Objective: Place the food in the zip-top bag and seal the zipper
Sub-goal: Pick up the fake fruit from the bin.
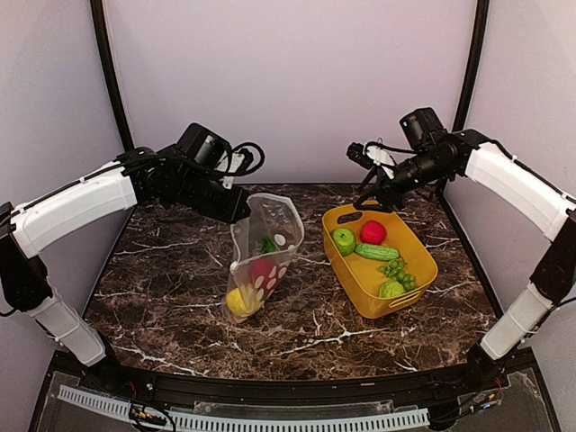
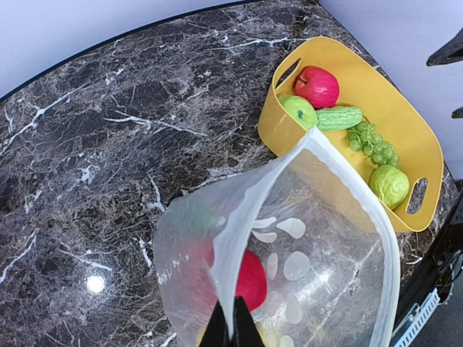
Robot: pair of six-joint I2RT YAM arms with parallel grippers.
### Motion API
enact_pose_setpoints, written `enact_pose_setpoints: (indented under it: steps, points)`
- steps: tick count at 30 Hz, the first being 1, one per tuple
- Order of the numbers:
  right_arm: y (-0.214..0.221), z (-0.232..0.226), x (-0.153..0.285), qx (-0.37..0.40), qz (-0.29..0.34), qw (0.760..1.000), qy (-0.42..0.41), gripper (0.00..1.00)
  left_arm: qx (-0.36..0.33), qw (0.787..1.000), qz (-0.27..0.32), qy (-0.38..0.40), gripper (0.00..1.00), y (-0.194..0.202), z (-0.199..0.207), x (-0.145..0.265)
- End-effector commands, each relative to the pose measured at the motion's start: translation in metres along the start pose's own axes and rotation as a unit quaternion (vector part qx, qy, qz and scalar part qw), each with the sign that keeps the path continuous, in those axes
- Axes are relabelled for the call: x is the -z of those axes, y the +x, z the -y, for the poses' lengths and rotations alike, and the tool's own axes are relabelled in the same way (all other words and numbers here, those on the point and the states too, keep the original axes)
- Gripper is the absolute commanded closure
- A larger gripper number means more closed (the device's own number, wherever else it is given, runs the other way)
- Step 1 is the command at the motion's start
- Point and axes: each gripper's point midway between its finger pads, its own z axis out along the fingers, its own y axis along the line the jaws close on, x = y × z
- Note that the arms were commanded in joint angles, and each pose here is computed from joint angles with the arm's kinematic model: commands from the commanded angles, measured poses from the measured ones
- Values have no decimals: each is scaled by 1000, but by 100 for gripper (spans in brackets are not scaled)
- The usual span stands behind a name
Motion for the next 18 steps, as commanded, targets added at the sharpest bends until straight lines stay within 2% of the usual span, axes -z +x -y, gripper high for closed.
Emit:
enact_pose_setpoints:
  steps: [1,7,12,15,18]
  points:
    - [24,23,-15,-58,4,998,0,51,6,1000,14,9,99,2,1,9]
    - [62,63,-40,-95,-49,993,48,48,8,1000,18,10,99,4,0,10]
    - [102,87,-75,-124,-116,983,63,37,9,1000,19,9,99,4,-1,9]
    - [116,87,-91,-129,-131,982,47,27,9,1000,19,10,99,6,-1,9]
    - [123,92,-103,-143,-137,979,42,23,9,1000,17,8,99,8,-2,8]
